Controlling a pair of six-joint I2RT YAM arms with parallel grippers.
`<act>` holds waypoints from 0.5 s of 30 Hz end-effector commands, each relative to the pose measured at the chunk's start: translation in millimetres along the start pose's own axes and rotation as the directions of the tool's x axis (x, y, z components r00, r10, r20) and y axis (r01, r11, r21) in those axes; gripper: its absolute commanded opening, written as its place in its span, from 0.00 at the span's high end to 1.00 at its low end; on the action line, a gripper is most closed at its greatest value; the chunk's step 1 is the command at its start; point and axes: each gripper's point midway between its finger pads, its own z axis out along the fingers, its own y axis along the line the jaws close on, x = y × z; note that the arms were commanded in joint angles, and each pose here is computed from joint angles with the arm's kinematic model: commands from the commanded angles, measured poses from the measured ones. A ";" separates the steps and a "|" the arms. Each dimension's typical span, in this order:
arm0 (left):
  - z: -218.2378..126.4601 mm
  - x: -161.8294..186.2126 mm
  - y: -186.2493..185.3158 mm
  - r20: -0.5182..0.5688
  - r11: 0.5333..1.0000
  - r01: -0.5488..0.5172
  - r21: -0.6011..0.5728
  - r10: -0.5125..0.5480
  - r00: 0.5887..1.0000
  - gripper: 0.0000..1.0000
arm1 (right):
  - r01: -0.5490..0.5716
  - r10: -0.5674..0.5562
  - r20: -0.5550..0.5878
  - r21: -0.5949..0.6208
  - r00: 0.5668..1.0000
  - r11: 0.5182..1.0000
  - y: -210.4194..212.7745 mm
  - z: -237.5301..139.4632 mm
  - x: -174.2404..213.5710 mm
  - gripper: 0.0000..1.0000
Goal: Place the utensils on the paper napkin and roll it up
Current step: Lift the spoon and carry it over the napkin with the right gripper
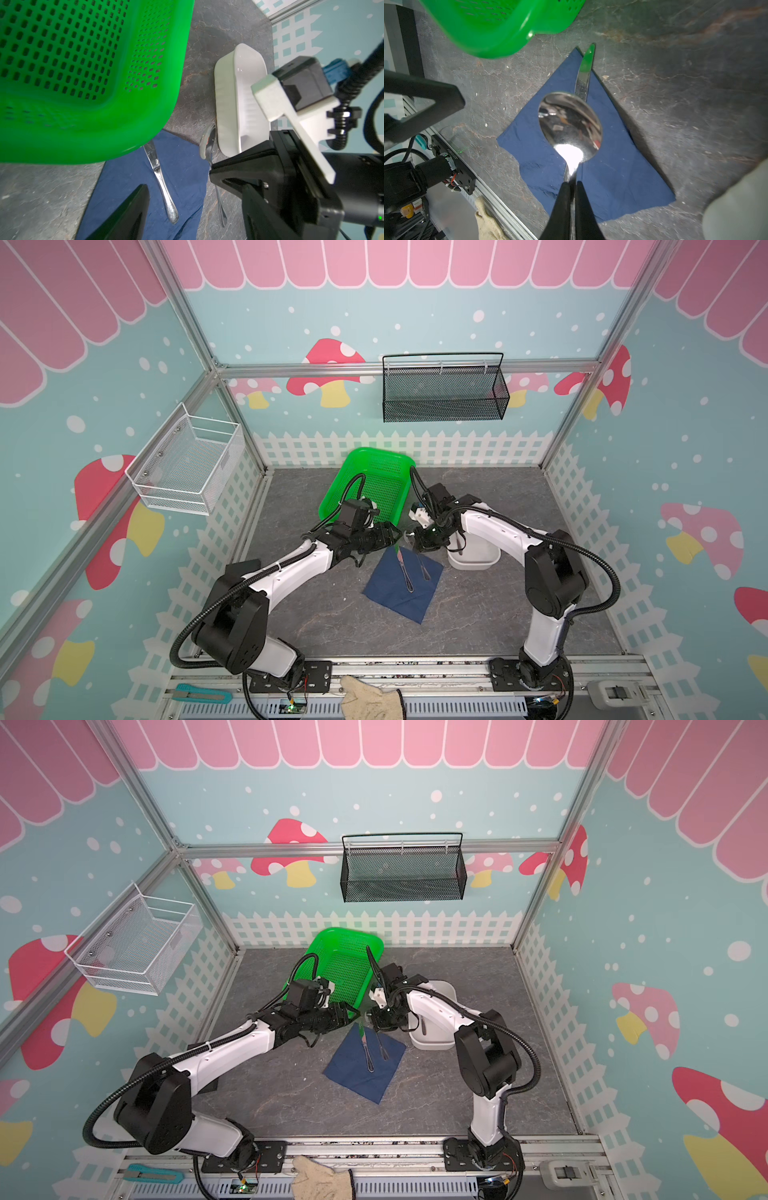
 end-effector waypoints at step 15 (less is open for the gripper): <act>-16.8 2.7 21.3 0.047 0.999 0.039 -0.030 -0.038 0.998 0.27 | -0.104 0.099 -0.063 -0.082 0.993 0.991 17.1 69.4 12.0 0.91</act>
